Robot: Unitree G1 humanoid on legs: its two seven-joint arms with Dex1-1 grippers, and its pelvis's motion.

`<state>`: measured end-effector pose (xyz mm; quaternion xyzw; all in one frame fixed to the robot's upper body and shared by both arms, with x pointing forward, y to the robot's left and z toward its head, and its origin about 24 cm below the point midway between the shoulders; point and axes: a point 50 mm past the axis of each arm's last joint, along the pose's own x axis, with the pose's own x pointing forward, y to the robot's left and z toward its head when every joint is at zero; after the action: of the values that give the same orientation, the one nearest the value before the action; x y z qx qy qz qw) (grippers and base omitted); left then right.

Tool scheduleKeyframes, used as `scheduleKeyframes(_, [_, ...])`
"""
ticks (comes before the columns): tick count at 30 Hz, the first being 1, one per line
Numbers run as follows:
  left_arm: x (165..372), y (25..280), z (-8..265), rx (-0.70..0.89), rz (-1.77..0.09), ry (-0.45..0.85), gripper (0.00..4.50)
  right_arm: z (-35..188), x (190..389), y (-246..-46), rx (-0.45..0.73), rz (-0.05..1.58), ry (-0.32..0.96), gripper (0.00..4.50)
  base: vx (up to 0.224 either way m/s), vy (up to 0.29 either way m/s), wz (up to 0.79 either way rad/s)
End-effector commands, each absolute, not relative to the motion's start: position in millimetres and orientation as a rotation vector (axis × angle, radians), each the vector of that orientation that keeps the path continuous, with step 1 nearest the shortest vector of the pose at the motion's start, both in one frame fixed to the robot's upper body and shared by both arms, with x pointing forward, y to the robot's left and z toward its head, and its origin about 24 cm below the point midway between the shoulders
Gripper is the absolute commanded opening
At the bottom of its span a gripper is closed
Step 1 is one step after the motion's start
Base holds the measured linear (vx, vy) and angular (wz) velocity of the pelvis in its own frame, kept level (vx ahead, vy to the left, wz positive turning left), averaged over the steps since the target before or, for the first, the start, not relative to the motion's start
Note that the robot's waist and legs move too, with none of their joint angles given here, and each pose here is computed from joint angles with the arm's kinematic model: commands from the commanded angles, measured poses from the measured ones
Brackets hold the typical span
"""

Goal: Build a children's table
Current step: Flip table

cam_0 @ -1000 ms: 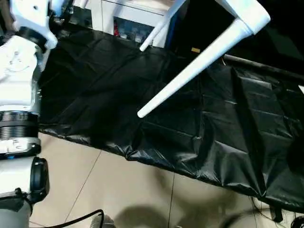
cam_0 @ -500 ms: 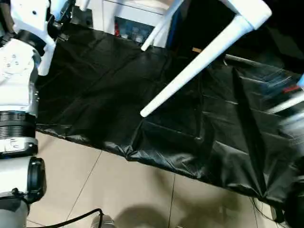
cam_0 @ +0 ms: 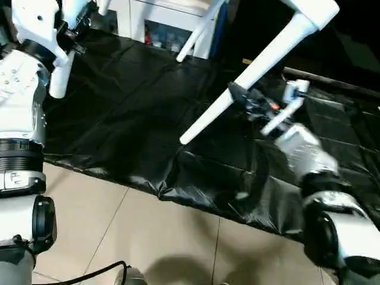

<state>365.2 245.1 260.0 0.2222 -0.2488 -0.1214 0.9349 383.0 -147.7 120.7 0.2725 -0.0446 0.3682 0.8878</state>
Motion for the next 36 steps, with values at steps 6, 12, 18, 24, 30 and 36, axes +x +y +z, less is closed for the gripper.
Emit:
scheduleKeyframes(6, [371, 220, 232, 0.455, -0.391, -0.415, 1.73, 142, 389.6, -143.2, 0.568, 0.820, -0.183, 4.50, 0.000, 0.000, 0.00])
scheduleKeyframes(12, [375, 214, 212, 0.450, -0.423, -0.344, 1.72, 153, 375.0, -138.8, 0.534, 1.011, -0.251, 4.50, 0.000, 0.000, 0.00])
scheduleKeyframes(18, [380, 211, 187, 0.454, -0.429, -0.263, 1.72, 155, 355.1, -152.5, 0.461, 1.015, -0.277, 4.50, 0.000, 0.000, 0.00])
scheduleKeyframes(24, [383, 221, 163, 0.462, -0.355, -0.178, 1.72, 148, 338.1, -149.5, 0.438, 1.025, -0.251, 4.50, 0.000, 0.000, 0.00])
scheduleKeyframes(30, [378, 239, 138, 0.472, -0.278, -0.091, 1.72, 131, 326.3, -127.9, 0.419, 1.033, -0.185, 4.50, 0.000, 0.000, 0.00])
scheduleKeyframes(36, [372, 249, 131, 0.419, -0.265, -0.079, 2.52, 116, 328.2, -127.1, 0.387, 0.966, -0.136, 4.50, 0.000, 0.000, 0.00])
